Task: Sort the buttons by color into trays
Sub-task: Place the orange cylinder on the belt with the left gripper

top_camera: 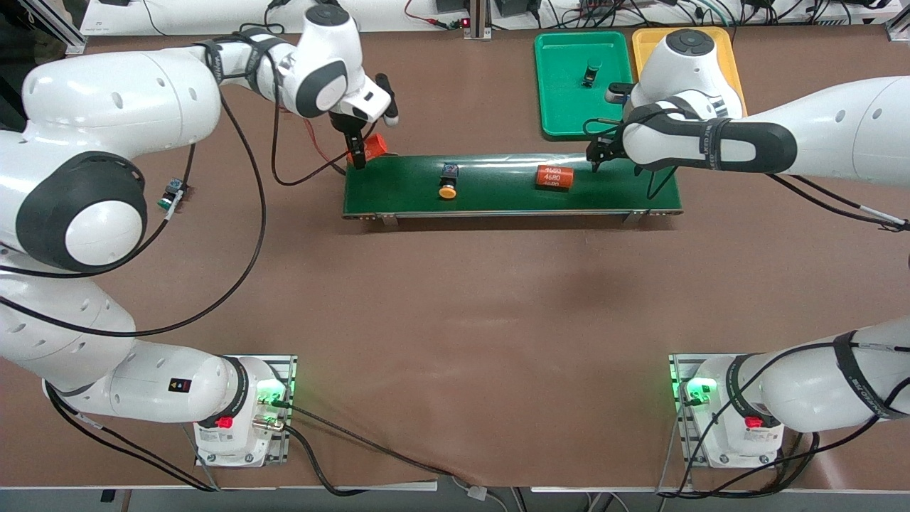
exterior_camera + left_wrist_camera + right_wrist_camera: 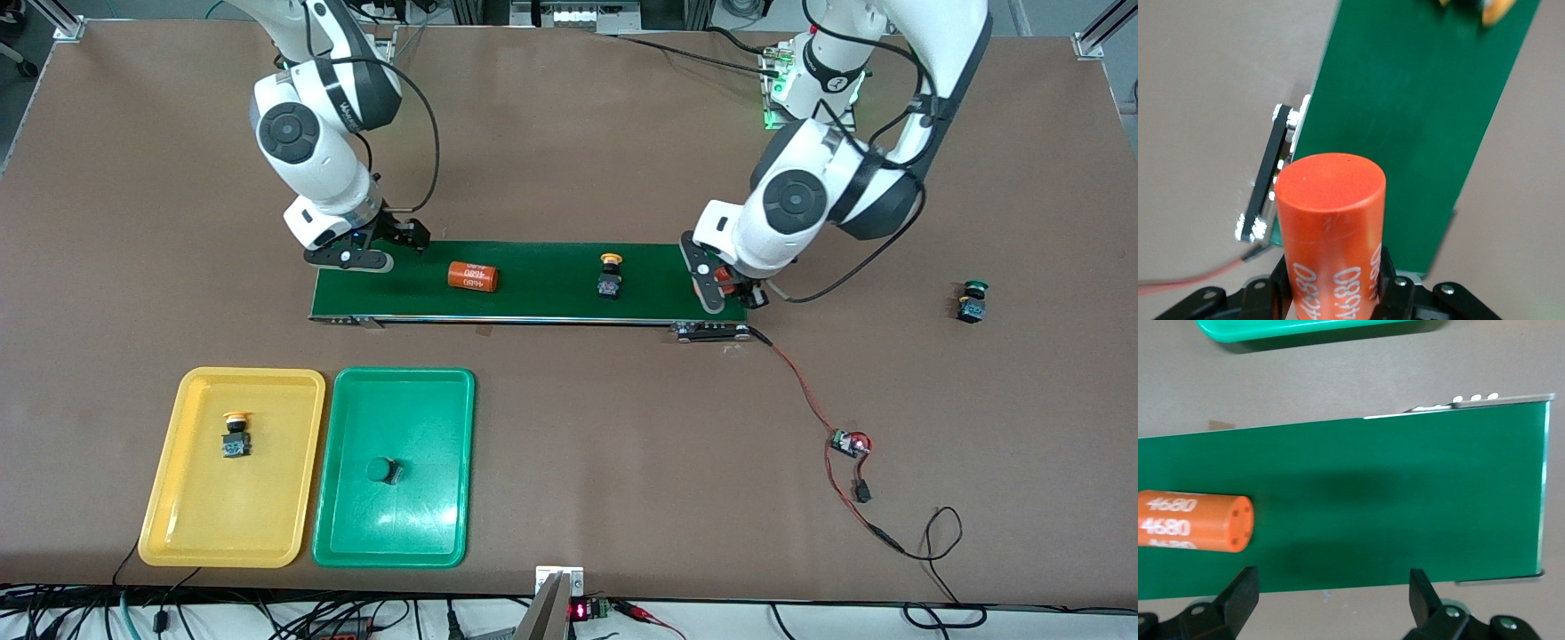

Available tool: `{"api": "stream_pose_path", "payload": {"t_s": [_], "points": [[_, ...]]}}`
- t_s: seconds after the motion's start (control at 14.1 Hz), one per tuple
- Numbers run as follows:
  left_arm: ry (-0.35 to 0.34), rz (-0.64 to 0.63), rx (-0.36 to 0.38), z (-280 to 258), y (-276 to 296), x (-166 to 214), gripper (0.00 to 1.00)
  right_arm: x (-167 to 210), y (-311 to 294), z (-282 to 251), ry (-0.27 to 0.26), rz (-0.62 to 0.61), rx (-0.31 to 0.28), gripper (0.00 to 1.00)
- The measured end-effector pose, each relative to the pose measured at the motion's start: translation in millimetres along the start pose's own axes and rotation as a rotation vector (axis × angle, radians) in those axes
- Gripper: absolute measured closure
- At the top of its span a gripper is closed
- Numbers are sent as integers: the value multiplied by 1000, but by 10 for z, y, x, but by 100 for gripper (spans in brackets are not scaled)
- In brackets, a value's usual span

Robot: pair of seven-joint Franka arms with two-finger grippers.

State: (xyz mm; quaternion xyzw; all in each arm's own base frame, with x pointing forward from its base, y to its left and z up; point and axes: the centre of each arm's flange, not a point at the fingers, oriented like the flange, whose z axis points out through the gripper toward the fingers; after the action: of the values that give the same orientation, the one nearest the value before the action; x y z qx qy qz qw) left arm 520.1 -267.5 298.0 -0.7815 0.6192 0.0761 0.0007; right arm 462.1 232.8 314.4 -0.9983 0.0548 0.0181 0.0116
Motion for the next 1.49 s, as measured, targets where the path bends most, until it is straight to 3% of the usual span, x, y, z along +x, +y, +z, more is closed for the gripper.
{"api": "stream_pose_path", "payload": {"t_s": [0.35,0.92,0.99,1.06,1.35,1.49], "points": [[-111,232,80,203,227,302,49,-36,-206,54,22,48,19,0],[-128,273,49,470,235,294,48,-39,-513,169,29,65,35,0],[-126,274,50,471,233,296,45,-38,-512,172,29,65,34,0],[-122,275,54,459,229,300,32,-38,-511,172,29,65,34,0],[-96,232,115,115,58,164,0,-39,-513,176,38,41,21,0],[-79,130,137,-95,-240,-198,0,-46,-522,209,47,13,0,0]]}}
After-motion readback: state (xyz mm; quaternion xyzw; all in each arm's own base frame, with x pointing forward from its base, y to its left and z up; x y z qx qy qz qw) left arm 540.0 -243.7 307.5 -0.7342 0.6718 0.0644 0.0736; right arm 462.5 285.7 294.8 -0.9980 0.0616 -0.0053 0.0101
